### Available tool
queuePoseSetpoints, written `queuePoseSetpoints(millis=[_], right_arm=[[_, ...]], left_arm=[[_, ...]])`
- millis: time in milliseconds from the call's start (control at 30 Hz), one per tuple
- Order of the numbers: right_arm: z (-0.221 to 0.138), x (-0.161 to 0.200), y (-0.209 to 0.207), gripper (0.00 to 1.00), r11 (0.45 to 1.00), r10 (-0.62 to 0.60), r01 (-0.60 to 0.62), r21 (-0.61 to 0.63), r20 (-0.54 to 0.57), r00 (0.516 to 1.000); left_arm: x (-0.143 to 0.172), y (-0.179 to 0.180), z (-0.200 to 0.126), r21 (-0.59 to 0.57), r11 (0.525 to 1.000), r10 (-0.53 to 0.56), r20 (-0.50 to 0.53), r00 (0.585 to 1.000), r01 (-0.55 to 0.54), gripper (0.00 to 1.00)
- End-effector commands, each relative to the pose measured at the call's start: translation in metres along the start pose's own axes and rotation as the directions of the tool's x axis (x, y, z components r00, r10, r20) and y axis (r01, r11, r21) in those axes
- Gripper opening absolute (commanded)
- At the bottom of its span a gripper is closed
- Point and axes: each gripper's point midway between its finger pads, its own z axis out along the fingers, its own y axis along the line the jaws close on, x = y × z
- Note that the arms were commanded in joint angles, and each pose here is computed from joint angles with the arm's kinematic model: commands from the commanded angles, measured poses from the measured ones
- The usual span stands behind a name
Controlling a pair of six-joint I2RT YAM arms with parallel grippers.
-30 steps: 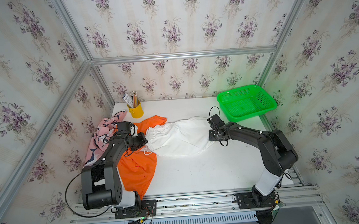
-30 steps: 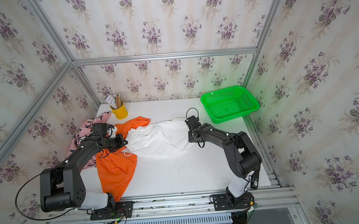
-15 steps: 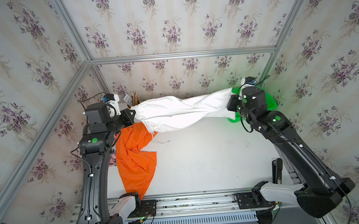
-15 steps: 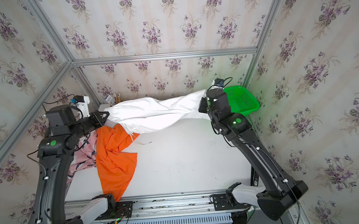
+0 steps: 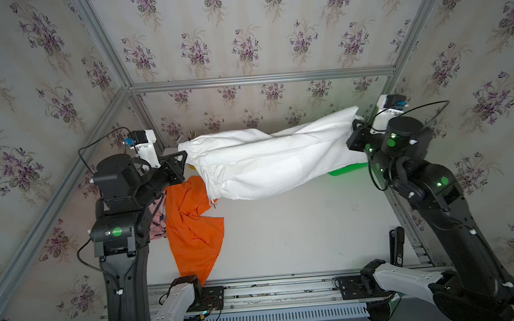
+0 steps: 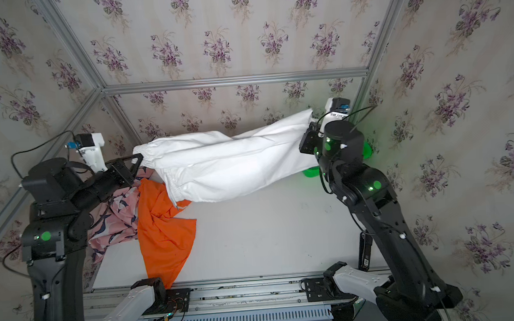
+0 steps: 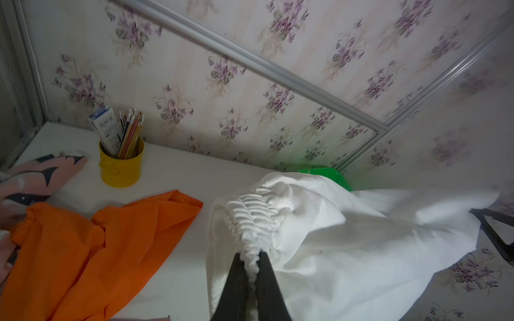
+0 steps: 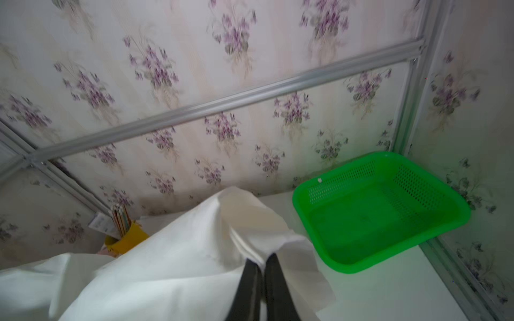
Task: Roll up the shorts
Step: Adjust the shorts at the center of the board.
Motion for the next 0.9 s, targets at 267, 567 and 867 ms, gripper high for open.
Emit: queuePoseSetpoints(millis=[267,567,867], right_arm=[[0.118,0.277,-0.032,0.00,0.996,0.041,0.008,0.085,-0.561,0.827],[0.122,0.300,-0.047,0.44,0.987,0.043,0.064,0.149,-0.620,0.784],[0.123,0.313,-0.057,0.42,0.976,0.078,0.072,0.204,-0.641,0.763]], left_arm=[[0.184,0.139,0.115,-0.214,0.967,-0.217,-0.387,0.896,0.141,0.00],[0.207,0.152,0.121,-0.239,0.961,-0.234,-0.438,0.868,0.139,0.00],[0.199,0.147,0.119,-0.230,0.965,-0.221,-0.436,0.872,0.129,0.00]])
